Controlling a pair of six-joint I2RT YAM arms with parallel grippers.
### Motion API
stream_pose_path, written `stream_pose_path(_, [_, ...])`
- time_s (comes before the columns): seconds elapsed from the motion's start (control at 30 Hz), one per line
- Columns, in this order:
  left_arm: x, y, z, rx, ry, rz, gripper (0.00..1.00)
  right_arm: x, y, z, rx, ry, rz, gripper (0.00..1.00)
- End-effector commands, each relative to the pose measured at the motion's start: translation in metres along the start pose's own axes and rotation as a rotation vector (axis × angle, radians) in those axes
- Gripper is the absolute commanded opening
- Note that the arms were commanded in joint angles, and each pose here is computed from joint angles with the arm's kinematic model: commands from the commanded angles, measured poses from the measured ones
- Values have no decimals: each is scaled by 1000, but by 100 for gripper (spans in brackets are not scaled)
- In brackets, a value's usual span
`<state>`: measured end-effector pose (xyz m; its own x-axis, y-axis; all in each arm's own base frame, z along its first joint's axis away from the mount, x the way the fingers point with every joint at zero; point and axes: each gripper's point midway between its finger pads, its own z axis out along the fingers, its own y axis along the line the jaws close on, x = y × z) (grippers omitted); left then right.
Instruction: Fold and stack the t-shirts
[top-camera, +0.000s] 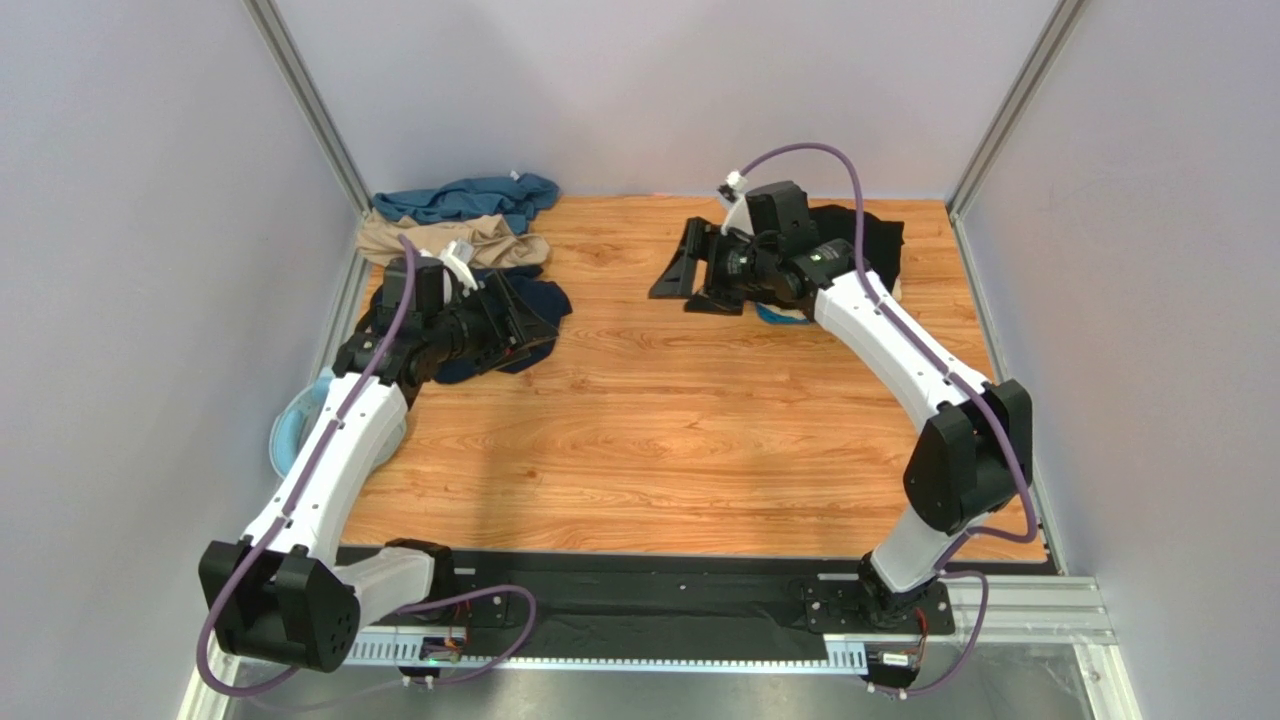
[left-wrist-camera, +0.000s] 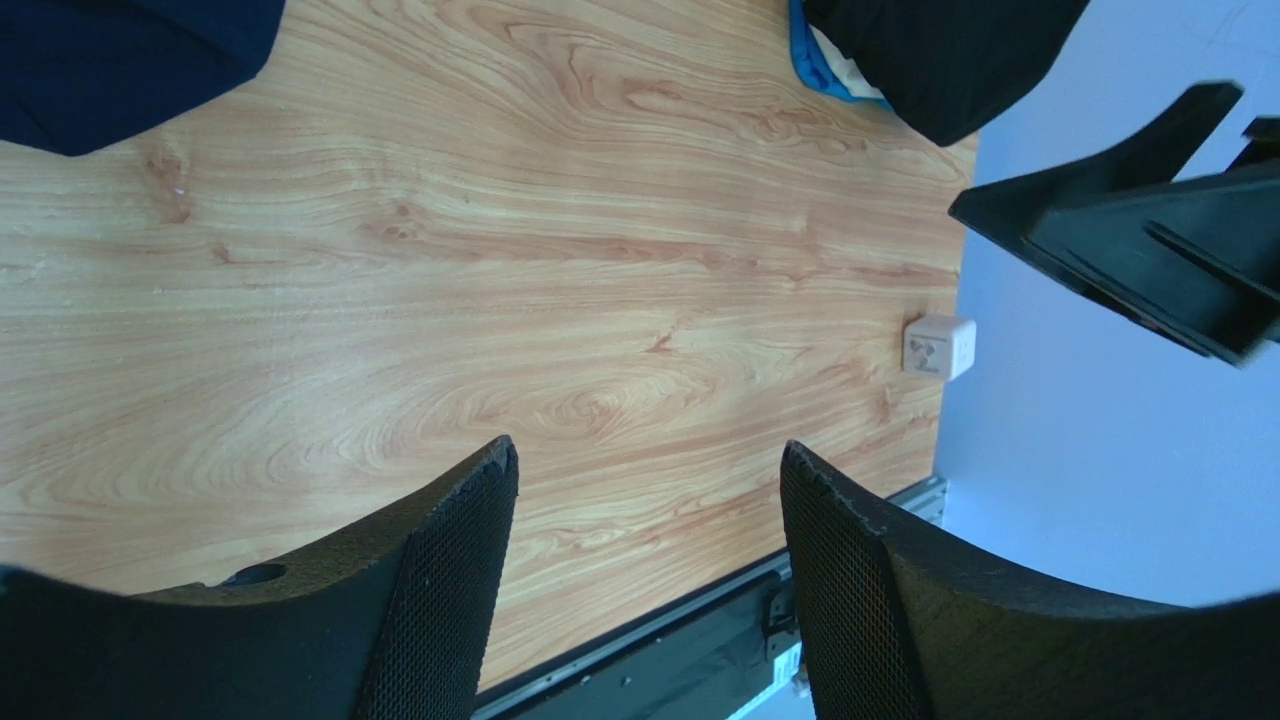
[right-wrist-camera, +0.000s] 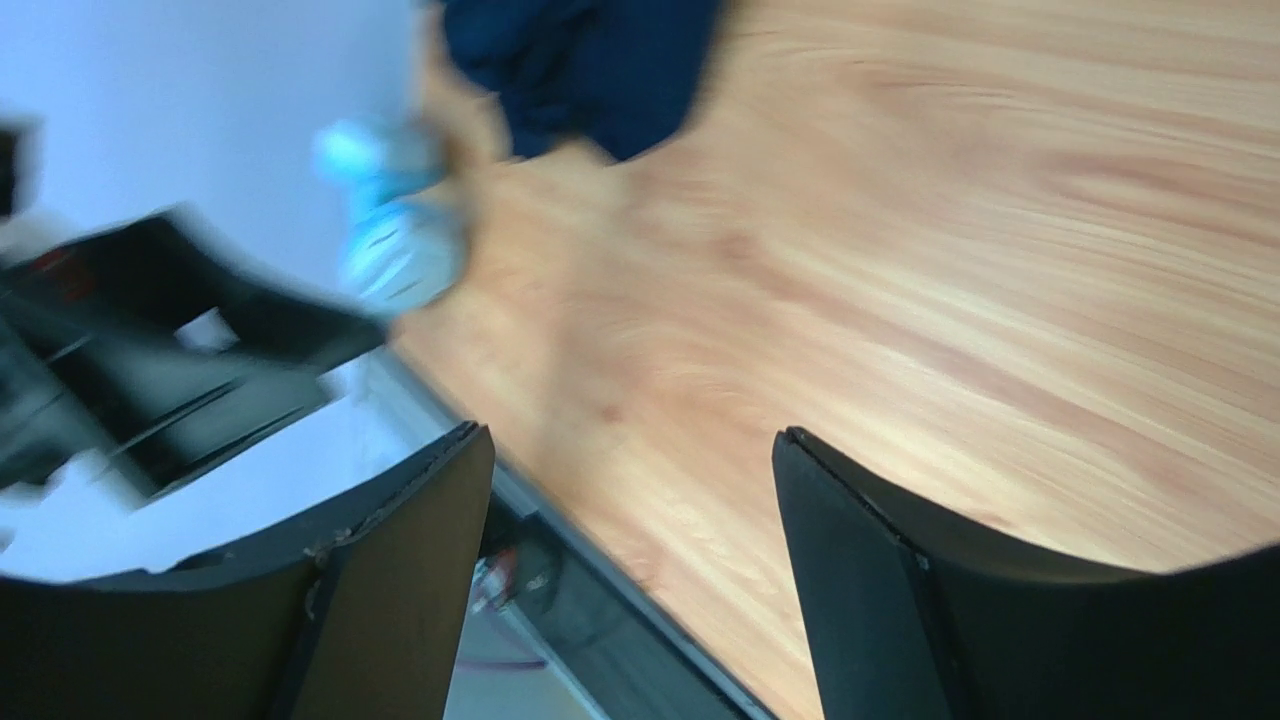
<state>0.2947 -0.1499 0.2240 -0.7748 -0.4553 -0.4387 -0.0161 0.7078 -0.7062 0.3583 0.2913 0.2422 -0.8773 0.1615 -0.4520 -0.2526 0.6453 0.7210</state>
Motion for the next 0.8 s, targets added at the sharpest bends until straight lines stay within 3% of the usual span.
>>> stream_pose_path(0.0, [0, -1, 2, 24, 6, -8, 71, 7, -130, -68, 555, -88, 133, 76])
stream_pose_path(0.07, [2, -3, 4, 37, 24, -19, 71, 5, -147, -101, 627, -179, 176, 78])
stream_pose_path(0.17, [5, 0, 9, 35, 39, -40, 71, 12, -183, -147, 765, -293, 246, 93])
stream_pose_path(0.3, [10, 0, 19, 59, 80, -74, 69, 34, -210, -195, 960, -384, 329, 98])
stream_pose_path(0.53, [17, 0, 31, 57, 120, -107, 68, 55, -237, -260, 1134, -517, 498, 99])
stream_pose_path(0.77, [27, 0, 41, 56, 172, -134, 66, 91, -277, -298, 1272, -517, 690, 100])
